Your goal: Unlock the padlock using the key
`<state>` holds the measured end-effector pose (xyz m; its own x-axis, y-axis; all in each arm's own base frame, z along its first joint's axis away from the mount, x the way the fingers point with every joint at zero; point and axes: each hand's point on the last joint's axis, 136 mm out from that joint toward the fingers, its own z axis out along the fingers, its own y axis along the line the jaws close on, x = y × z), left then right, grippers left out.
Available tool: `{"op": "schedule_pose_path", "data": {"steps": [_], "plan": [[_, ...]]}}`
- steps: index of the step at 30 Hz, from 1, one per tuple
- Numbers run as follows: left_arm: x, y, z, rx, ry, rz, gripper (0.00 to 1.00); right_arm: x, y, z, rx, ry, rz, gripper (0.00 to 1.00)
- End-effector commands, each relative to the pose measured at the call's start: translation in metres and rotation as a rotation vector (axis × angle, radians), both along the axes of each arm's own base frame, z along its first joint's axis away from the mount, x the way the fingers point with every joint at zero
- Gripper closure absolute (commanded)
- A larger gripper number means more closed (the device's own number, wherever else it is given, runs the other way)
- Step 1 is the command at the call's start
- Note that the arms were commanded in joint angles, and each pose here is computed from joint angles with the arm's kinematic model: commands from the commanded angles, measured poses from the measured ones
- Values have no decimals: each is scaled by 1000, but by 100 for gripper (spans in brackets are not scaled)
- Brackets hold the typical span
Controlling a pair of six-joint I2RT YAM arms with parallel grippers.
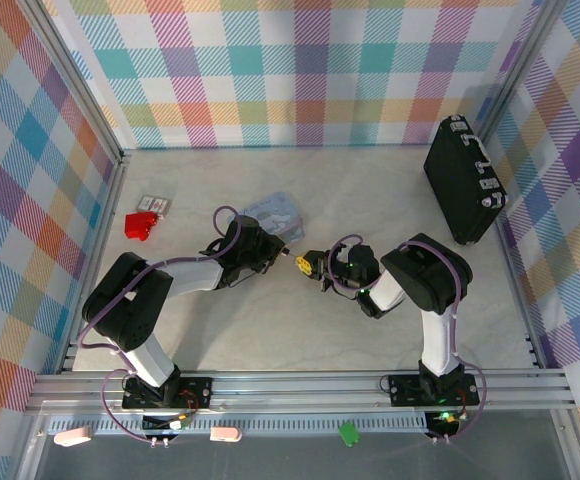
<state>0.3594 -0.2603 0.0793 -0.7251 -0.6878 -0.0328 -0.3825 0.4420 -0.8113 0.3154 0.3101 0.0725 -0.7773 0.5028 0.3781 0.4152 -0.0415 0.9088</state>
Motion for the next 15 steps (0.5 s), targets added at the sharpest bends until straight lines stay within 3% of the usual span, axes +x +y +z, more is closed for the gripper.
{"op": "schedule_pose_path", "data": {"steps": [1,15], "plan": [[-3,-15,26,-98,-36,-34,95,5,11,28,62,-73,21,100],[-5,-22,28,-108,-35,-44,95,12,18,38,83,-98,21,100]]}}
